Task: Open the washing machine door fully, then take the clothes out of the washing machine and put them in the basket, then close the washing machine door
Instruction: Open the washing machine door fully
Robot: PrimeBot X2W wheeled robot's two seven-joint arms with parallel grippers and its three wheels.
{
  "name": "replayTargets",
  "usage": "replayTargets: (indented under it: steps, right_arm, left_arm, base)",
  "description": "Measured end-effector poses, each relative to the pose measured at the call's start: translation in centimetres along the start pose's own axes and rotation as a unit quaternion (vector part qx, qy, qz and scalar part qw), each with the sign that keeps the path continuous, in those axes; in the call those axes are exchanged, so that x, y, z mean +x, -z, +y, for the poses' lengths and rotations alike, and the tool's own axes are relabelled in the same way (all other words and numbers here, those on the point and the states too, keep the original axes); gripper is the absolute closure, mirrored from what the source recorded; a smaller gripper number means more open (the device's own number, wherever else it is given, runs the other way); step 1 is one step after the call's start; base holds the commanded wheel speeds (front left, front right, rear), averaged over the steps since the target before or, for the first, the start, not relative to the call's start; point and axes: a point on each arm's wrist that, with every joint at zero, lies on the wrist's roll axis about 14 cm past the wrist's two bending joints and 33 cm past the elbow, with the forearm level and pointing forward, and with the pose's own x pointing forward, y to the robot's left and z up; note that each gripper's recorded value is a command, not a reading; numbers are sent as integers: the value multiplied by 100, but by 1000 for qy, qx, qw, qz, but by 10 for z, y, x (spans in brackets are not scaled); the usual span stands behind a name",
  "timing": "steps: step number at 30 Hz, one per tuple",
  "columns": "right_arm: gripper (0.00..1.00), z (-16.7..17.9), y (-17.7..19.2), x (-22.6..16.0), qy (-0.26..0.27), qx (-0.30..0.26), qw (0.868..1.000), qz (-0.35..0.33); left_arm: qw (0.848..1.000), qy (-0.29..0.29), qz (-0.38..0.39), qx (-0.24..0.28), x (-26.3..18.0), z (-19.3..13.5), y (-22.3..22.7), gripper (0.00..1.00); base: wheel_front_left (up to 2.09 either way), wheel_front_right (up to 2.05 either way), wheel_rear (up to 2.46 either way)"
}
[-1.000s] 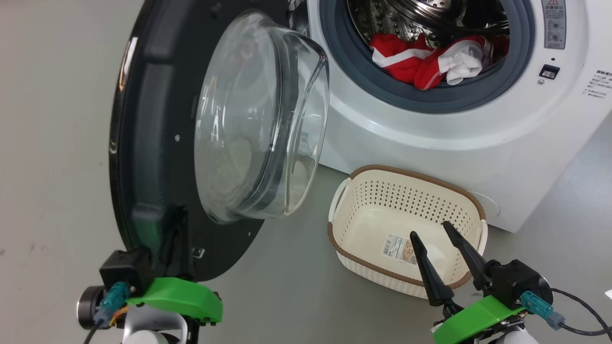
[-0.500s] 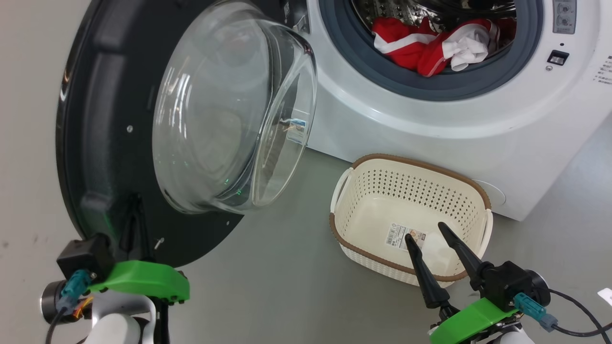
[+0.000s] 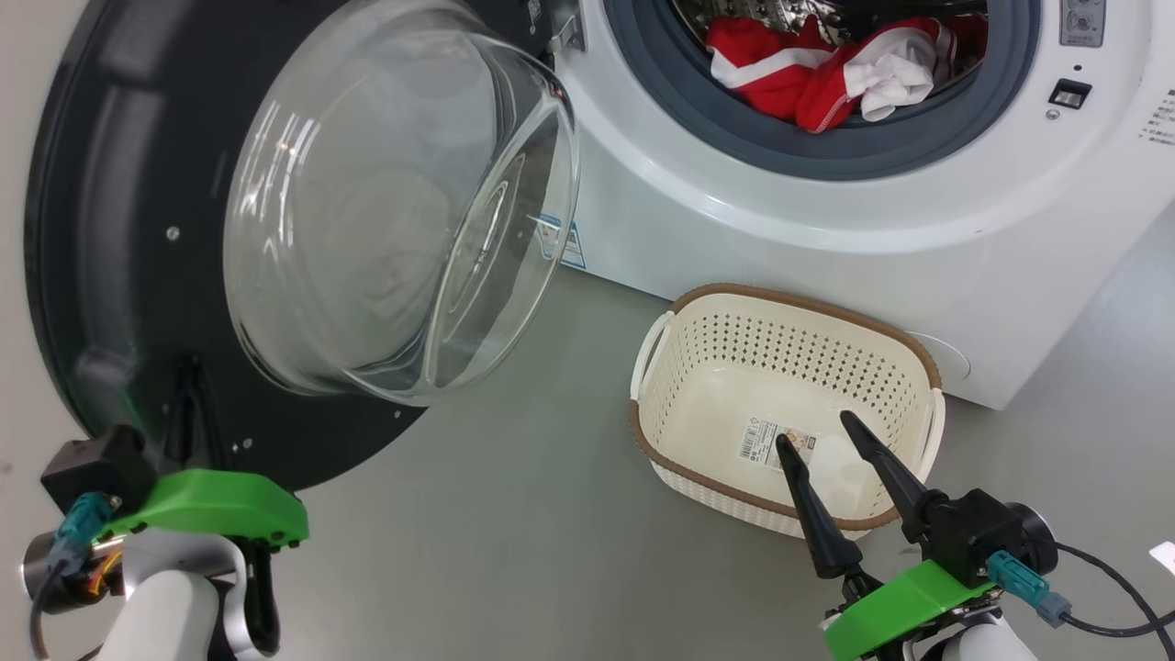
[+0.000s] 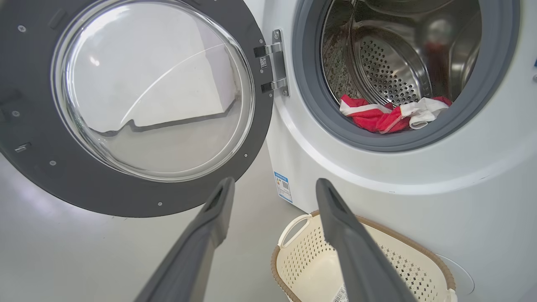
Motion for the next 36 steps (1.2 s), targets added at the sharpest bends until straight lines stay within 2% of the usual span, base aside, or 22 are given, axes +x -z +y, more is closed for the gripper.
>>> replayTargets:
  steps: [15,36]
  right_arm:
    - [0,-1,0,-4,1,-14,1000,5]
    - [0,-8,2,-4,6,-15,1000,14]
  left_arm:
    - [999,-27,19,12,20,27,8,100]
    - [997,-51,49,34,47,42,21,100]
  base:
    - [0,0,0]
    - [0,0,0]
